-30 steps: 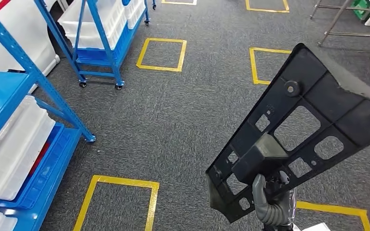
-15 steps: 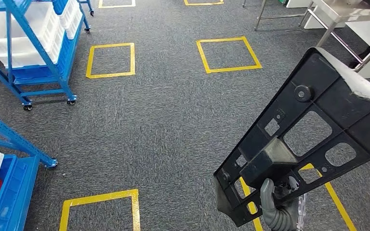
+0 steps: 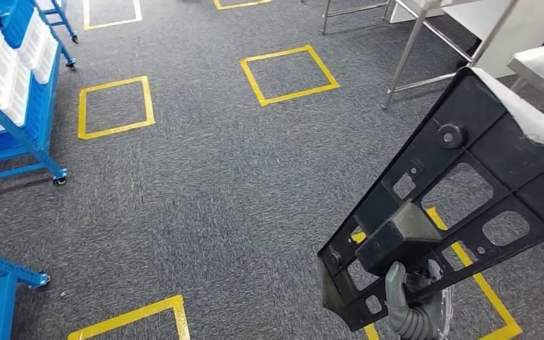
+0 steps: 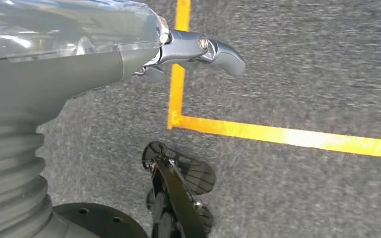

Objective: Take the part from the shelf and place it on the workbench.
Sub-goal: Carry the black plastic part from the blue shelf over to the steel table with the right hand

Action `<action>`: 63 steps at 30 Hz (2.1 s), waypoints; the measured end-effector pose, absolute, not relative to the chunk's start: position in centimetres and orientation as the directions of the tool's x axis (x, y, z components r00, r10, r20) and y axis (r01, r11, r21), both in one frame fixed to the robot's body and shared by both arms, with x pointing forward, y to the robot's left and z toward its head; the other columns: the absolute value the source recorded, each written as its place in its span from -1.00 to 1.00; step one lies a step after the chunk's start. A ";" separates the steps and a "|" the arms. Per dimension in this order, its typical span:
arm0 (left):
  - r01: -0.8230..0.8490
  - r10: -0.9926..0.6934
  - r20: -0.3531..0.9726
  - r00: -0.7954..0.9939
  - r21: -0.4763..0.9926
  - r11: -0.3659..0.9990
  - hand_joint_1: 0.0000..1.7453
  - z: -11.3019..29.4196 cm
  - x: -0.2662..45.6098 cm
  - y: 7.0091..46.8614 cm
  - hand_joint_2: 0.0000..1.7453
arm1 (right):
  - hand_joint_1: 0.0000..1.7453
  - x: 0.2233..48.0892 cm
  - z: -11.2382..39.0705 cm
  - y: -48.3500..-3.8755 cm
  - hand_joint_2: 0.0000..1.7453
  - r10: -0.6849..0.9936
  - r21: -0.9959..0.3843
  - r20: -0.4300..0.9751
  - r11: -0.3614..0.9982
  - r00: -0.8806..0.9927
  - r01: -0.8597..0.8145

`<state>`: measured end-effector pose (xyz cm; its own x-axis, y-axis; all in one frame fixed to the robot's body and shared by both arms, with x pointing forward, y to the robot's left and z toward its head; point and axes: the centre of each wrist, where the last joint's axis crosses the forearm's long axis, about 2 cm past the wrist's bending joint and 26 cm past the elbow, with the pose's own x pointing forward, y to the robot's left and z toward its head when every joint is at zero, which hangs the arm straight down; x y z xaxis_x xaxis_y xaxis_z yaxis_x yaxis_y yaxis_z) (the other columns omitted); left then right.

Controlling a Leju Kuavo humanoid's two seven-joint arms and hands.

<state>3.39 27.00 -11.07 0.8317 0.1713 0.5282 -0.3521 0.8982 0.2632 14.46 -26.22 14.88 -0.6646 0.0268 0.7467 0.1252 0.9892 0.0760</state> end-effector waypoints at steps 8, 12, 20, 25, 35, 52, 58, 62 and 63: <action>-0.368 0.181 0.544 0.819 0.257 0.894 -1.00 -11.0 3.8 26.8 1.00 | 1.00 14.3 14.9 -25.9 1.00 0.029 0.073 0.749 0.989 -0.662 0.127; -0.370 0.184 0.540 0.821 0.259 0.892 -1.00 -11.0 3.6 26.8 1.00 | 1.00 14.4 14.9 -25.8 1.00 0.027 0.076 0.747 0.989 -0.664 0.125; -0.401 0.205 0.536 0.819 0.278 0.873 -1.00 -11.0 3.8 26.3 1.00 | 1.00 15.0 14.9 -25.5 1.00 -0.008 0.097 0.740 0.991 -0.672 0.096; -0.417 0.218 0.535 0.816 0.283 0.864 -1.00 -10.9 4.1 26.0 1.00 | 1.00 15.5 14.7 -25.1 1.00 -0.029 0.102 0.739 0.992 -0.673 0.069; -0.443 0.244 0.523 0.817 0.298 0.846 -1.00 -10.9 3.6 25.7 1.00 | 1.00 16.7 14.1 -24.2 1.00 -0.069 0.092 0.744 0.996 -0.664 -0.002; -0.450 0.256 0.522 0.813 0.286 0.846 -1.00 -10.9 3.7 24.9 1.00 | 1.00 16.9 13.3 -24.6 1.00 -0.057 0.058 0.760 0.998 -0.648 -0.020; -0.454 0.260 0.527 0.809 0.279 0.846 -1.00 -10.9 3.3 24.8 1.00 | 1.00 17.0 13.4 -24.2 1.00 -0.062 0.063 0.756 0.998 -0.651 -0.022; -0.442 0.253 0.539 0.803 0.255 0.860 -1.00 -11.0 2.9 24.8 1.00 | 1.00 16.9 13.5 -24.1 1.00 -0.047 0.058 0.758 0.998 -0.650 -0.004; -0.432 0.247 0.543 0.803 0.245 0.868 -1.00 -11.0 2.8 24.8 1.00 | 1.00 16.9 13.6 -24.1 1.00 -0.040 0.056 0.757 0.998 -0.652 0.004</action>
<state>2.79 24.82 -10.97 0.8027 0.2467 0.5429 -0.4324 0.8677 0.2452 16.87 -24.10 13.60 -0.6517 -0.0398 0.7574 0.0036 0.9985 0.0555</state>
